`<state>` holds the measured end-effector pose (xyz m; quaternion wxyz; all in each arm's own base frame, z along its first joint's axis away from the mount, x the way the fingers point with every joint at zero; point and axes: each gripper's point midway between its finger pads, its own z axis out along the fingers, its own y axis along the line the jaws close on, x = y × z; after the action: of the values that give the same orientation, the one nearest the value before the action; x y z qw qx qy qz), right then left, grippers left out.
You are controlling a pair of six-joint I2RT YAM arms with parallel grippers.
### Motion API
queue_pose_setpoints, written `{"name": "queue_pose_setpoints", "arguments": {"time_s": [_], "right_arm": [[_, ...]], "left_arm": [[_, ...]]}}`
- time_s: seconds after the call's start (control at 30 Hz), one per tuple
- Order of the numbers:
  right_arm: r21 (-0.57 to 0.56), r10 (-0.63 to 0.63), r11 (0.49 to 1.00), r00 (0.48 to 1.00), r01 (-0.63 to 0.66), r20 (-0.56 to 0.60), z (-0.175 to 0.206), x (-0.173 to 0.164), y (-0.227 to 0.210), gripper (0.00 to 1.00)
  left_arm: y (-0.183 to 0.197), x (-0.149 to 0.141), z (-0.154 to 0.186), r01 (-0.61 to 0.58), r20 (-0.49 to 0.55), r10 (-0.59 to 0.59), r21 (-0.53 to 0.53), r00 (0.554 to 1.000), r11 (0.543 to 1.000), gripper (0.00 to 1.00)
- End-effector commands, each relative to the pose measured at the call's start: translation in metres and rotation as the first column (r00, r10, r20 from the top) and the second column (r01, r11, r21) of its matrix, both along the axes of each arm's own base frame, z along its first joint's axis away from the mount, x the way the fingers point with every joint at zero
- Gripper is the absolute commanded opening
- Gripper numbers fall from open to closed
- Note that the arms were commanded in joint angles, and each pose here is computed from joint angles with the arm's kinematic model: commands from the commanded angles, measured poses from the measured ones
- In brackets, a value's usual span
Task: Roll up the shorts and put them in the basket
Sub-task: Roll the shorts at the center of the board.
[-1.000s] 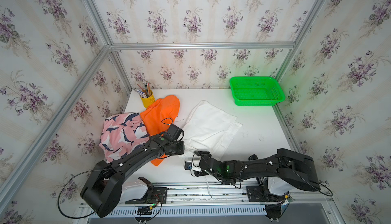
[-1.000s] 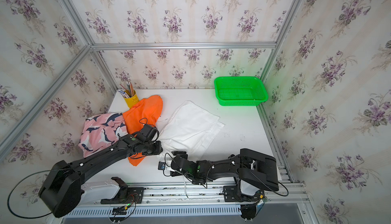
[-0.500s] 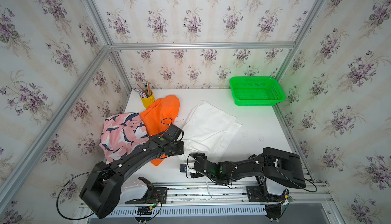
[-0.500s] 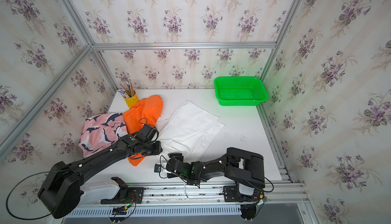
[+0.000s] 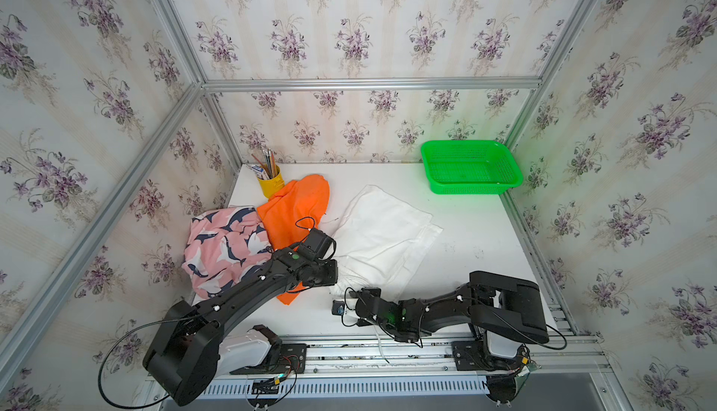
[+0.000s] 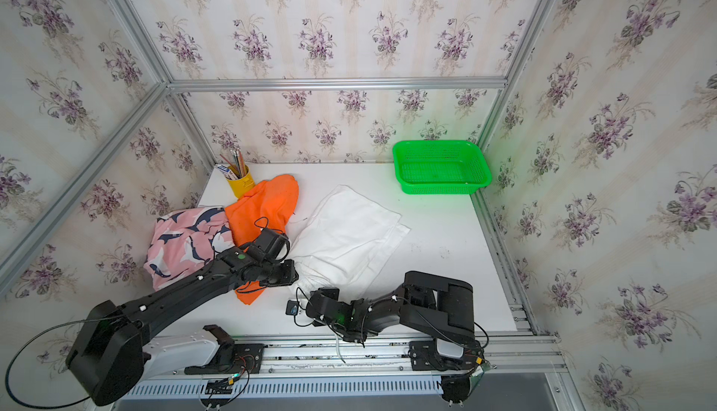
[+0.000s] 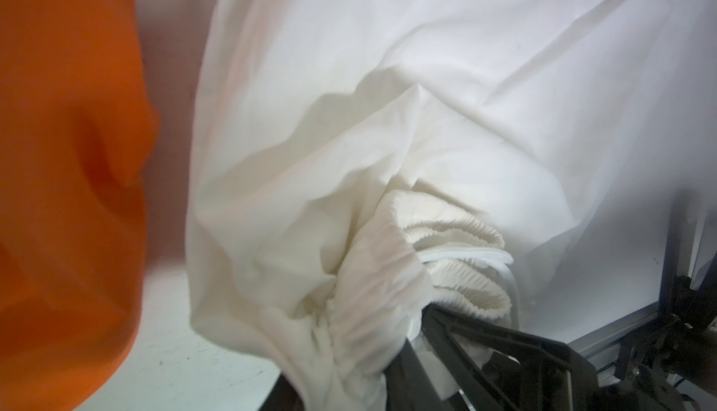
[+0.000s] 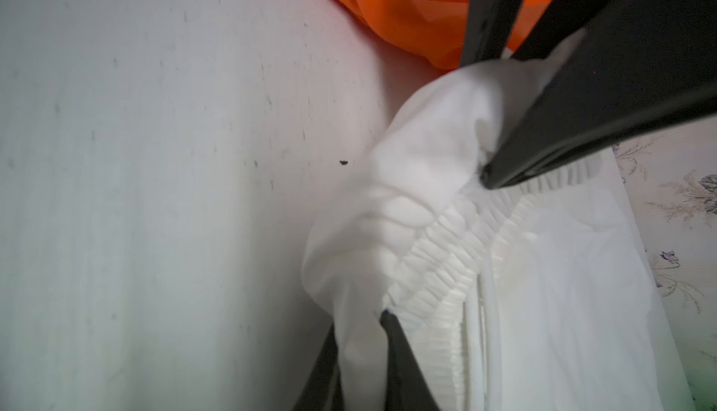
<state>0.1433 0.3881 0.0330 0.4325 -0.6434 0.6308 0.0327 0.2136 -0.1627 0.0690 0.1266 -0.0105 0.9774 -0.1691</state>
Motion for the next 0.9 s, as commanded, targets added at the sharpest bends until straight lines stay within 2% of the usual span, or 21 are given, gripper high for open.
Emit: {"name": "queue_pose_setpoints", "arguments": {"time_s": [0.0, 0.07, 0.2, 0.27, 0.33, 0.5, 0.67, 0.87], "right_arm": [[-0.032, 0.001, 0.999, 0.980, -0.008, -0.198, -0.013, -0.022, -0.010, 0.12], [-0.005, -0.001, 1.000, 0.948, 0.000, -0.318, -0.010, -0.030, -0.009, 0.09], [0.039, -0.003, 0.999, 0.868, 0.026, -0.496, -0.006, -0.035, -0.005, 0.05], [0.054, 0.011, 0.998, 0.810, 0.026, -0.587, -0.004, -0.038, -0.003, 0.03], [0.075, 0.033, 0.997, 0.752, 0.022, -0.658, 0.003, -0.041, 0.000, 0.02], [0.142, 0.084, 0.989, 0.638, 0.041, -0.765, 0.023, -0.037, 0.001, 0.01], [0.188, 0.098, 0.975, 0.530, 0.120, -0.843, 0.037, -0.016, -0.008, 0.01], [0.132, 0.048, 0.964, 0.337, 0.230, -0.940, 0.027, 0.004, -0.021, 0.02]], "left_arm": [[0.007, 0.007, 0.003, -0.021, 0.027, 0.021, 0.031, 0.999, 0.999, 0.35], [0.009, 0.010, 0.006, -0.029, 0.034, 0.027, 0.037, 0.999, 0.999, 0.44], [0.012, 0.013, 0.016, -0.034, 0.058, 0.031, 0.045, 0.998, 0.998, 0.54], [0.014, 0.013, 0.018, -0.035, 0.063, 0.032, 0.050, 0.997, 0.998, 0.65], [0.016, 0.011, 0.016, -0.033, 0.052, 0.030, 0.058, 0.998, 0.998, 0.68], [0.019, 0.009, 0.006, -0.024, 0.029, 0.021, 0.087, 0.999, 0.996, 0.68], [0.022, 0.010, -0.011, -0.003, -0.015, 0.005, 0.122, 1.000, 0.993, 0.65], [0.022, 0.018, -0.012, 0.012, -0.015, -0.011, 0.138, 1.000, 0.990, 0.63]]}}
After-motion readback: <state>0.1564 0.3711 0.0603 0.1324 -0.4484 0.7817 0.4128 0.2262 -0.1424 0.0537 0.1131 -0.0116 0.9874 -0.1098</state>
